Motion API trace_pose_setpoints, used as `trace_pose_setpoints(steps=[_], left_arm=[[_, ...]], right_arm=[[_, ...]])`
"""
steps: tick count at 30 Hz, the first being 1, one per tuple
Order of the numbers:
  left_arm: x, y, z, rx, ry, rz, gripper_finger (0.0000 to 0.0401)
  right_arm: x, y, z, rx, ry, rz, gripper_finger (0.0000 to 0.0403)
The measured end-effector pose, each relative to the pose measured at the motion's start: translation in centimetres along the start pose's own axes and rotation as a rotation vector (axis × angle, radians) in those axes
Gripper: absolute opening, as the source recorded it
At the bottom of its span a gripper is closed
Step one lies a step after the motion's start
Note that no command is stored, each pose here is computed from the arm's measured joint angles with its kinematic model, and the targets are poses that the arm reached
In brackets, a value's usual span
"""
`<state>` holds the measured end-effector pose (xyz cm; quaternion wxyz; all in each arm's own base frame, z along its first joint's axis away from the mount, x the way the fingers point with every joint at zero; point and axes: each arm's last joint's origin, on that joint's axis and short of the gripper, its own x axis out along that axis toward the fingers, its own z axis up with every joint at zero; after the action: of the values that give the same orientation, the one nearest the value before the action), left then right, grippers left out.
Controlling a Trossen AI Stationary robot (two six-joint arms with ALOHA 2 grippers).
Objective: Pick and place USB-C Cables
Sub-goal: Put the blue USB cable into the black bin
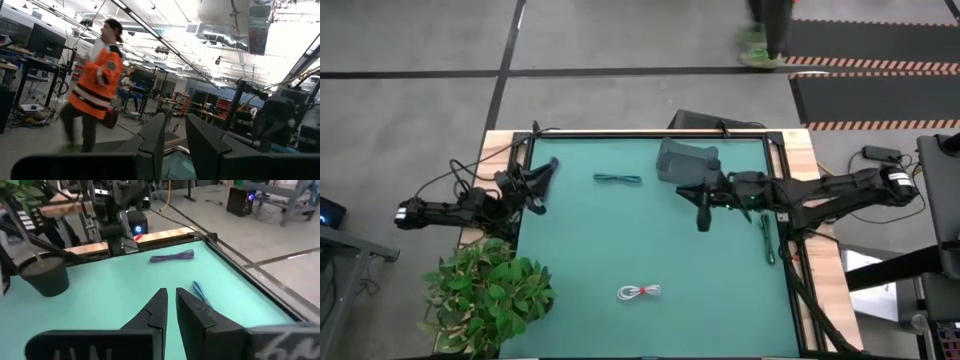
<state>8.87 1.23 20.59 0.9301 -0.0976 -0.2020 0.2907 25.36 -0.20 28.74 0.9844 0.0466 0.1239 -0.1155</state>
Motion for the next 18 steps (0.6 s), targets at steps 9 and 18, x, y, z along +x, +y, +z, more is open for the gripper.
trace_pose_setpoints(steps=[9, 18], left_arm=[[0.0, 0.0, -0.2, 0.005, 0.007, 0.000, 0.0063], [0.0, 0.0, -0.2, 0.007, 0.009, -0.001, 0.0063]], right_arm=[[4.5, 1.4, 3.0, -0.069, 0.194, -0.025, 0.0028], [10.1, 2.2, 5.6, -0.184, 0.228, -0.032, 0.0028]])
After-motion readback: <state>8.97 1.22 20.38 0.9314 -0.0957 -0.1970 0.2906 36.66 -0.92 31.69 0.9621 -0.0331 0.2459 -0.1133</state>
